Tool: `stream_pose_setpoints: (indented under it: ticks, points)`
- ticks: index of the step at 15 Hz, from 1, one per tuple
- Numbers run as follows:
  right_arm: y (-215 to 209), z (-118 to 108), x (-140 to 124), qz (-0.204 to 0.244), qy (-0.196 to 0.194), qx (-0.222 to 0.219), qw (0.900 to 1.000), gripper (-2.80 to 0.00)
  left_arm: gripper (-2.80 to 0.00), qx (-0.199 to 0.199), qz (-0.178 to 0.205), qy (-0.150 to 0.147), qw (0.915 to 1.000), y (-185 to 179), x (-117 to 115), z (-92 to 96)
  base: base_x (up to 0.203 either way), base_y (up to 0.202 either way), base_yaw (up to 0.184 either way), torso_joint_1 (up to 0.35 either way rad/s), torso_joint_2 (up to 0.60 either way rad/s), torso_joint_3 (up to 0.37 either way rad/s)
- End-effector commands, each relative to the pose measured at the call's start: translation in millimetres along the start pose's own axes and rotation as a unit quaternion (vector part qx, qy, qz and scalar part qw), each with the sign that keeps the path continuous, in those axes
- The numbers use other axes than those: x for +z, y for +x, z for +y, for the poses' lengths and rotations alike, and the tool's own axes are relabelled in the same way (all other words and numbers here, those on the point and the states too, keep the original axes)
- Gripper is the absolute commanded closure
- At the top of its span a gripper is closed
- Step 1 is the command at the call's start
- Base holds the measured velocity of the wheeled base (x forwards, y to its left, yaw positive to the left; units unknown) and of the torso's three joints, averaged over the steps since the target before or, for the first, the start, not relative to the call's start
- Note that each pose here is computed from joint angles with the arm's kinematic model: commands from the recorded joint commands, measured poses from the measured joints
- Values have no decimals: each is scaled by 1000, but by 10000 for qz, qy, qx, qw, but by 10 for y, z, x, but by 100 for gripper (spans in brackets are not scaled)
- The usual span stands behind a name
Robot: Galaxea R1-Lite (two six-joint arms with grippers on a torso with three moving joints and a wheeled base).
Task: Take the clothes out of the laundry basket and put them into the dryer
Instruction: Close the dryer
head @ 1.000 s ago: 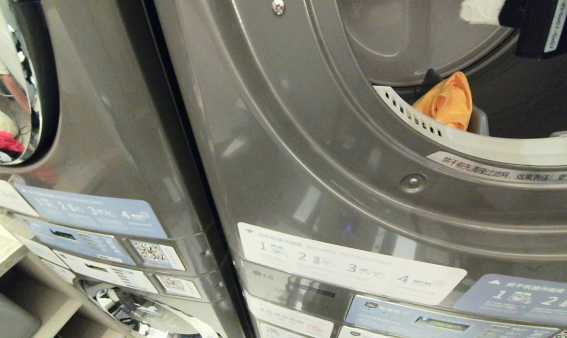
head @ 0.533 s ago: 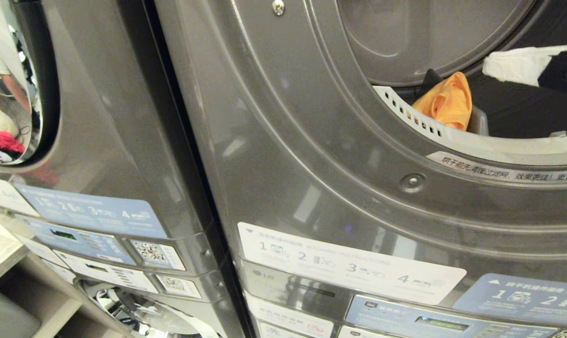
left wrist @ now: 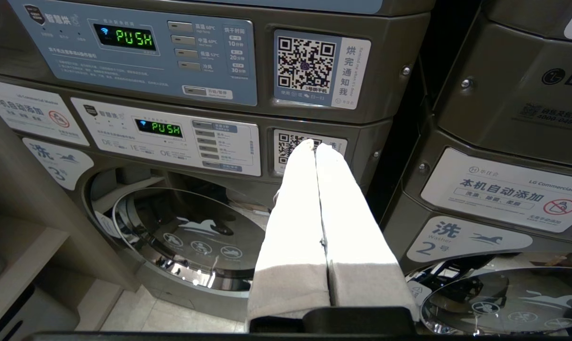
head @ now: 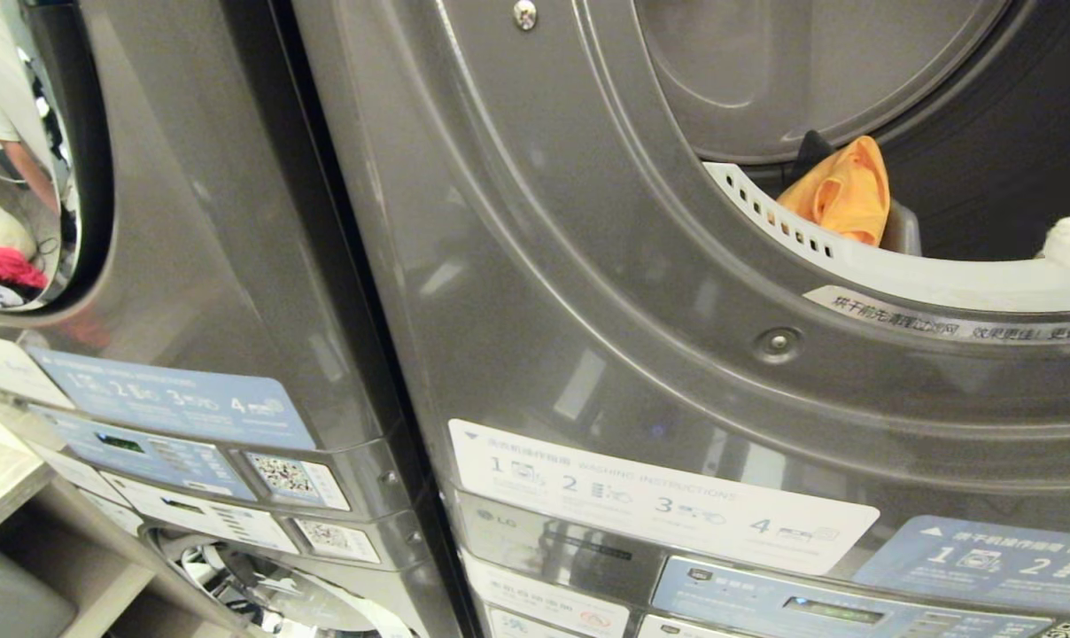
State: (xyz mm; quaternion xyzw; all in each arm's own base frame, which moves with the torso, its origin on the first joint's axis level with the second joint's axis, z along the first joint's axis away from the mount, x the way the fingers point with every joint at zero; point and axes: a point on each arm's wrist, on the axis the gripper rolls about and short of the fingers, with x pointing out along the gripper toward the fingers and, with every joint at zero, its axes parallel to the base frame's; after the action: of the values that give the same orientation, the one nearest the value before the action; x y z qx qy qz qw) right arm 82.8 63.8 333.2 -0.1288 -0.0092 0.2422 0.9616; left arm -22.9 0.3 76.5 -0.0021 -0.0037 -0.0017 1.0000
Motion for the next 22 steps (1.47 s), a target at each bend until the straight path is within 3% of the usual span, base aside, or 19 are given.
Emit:
stream_pose_setpoints:
  ticks: [1, 9, 12, 15, 18, 20, 22]
  points:
    - [-261, -40, -112, -102, -11, -61, 9999, 0, 0, 2, 6, -2, 10000, 1, 0, 0, 0, 0, 0, 0, 0, 0]
    - [-856, -9, -757, 191, -113, -524, 9984, 0, 0, 2, 6, -2, 10000, 1, 0, 0, 0, 0, 0, 0, 0, 0]
    - [-1043, 92, -1056, 514, -70, -701, 9962, 0, 0, 2, 6, -2, 10000, 1, 0, 0, 0, 0, 0, 0, 0, 0]
    - [-1083, 184, -1306, 856, 100, -1319, 9875, 0, 0, 2, 6, -2, 10000, 1, 0, 0, 0, 0, 0, 0, 0, 0]
    - [-1081, 307, -1653, 1267, 570, -2061, 9686, 0, 0, 2, 6, -2, 10000, 1, 0, 0, 0, 0, 0, 0, 0, 0]
    - [-1047, 397, -1984, 1470, 719, -2256, 9604, 0, 0, 2, 6, -2, 10000, 1, 0, 0, 0, 0, 0, 0, 0, 0]
    - [-954, 448, -2348, 1459, 681, -2340, 9588, 0, 0, 2, 6, -2, 10000, 1, 0, 0, 0, 0, 0, 0, 0, 0]
